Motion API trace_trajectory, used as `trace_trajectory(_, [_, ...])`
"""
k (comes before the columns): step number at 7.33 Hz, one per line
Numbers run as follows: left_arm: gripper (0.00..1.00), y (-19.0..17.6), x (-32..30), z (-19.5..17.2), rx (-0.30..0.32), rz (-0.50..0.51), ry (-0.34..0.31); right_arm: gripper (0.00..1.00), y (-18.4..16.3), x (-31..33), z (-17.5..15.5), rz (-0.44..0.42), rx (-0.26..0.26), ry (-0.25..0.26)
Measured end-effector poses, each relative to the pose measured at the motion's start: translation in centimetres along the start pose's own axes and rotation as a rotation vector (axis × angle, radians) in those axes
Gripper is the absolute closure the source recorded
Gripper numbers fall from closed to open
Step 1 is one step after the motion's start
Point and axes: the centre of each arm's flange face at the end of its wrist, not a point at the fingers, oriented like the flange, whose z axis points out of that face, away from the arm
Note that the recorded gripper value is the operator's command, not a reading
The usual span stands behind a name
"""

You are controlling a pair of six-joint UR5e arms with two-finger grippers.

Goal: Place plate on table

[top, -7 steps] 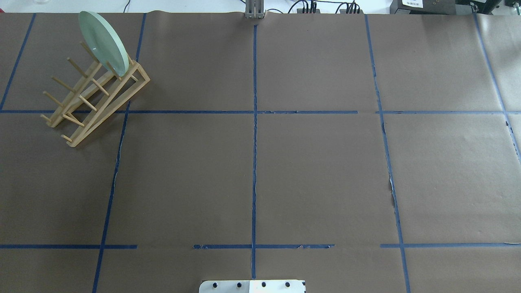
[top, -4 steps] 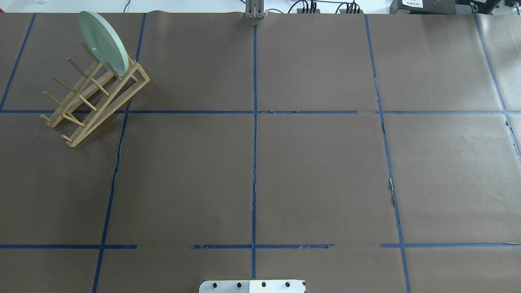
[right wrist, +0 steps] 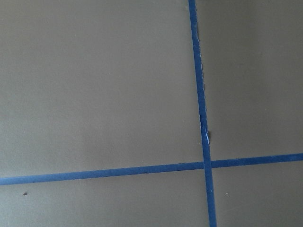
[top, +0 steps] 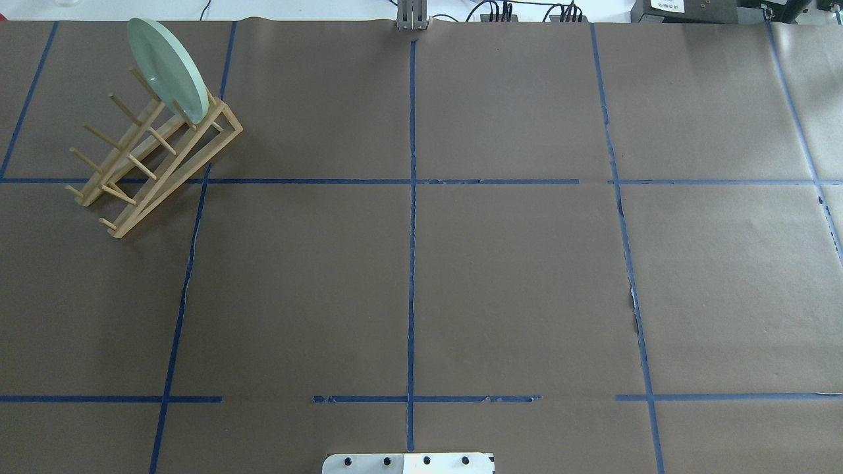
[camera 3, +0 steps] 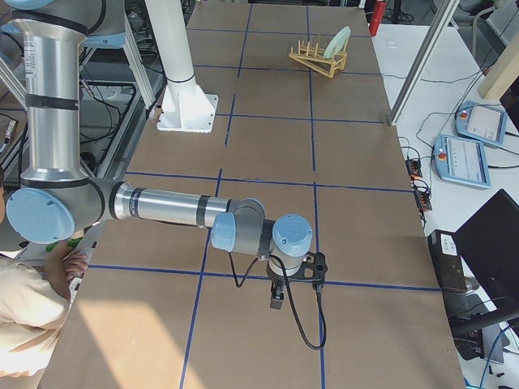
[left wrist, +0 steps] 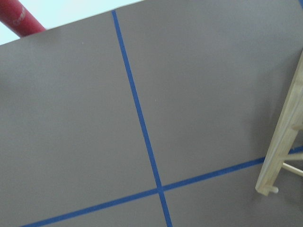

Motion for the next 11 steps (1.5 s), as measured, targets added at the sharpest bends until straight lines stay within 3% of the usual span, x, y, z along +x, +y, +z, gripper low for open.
trace_trajectory(4, [0.0, -0.9, 8.3, 0.7, 0.1, -0.481, 0.21, 0.0, 0.0, 0.0, 0.0, 0.001, -0.001, 0.0])
trace_trajectory(7, [0.0, -1.8, 15.0, 6.5, 0.189, -0.782, 0.334, 0.0, 0.0, 0.0, 0.0, 0.0, 0.0, 0.0])
trace_trajectory(9, [0.02, -3.0, 18.9, 11.1, 0.193, -0.894, 0.367, 0.0, 0.0, 0.0, 0.0, 0.0, 0.0, 0.0])
trace_trajectory(10, [0.11, -3.0, 19.9, 12.6, 0.18, -0.912, 0.365, 0.0, 0.0, 0.0, 0.0, 0.0, 0.0, 0.0])
trace_trajectory(11, [0.12, -2.8, 20.6, 13.7, 0.166, -0.916, 0.361, 0.0, 0.0, 0.0, 0.0, 0.0, 0.0, 0.0])
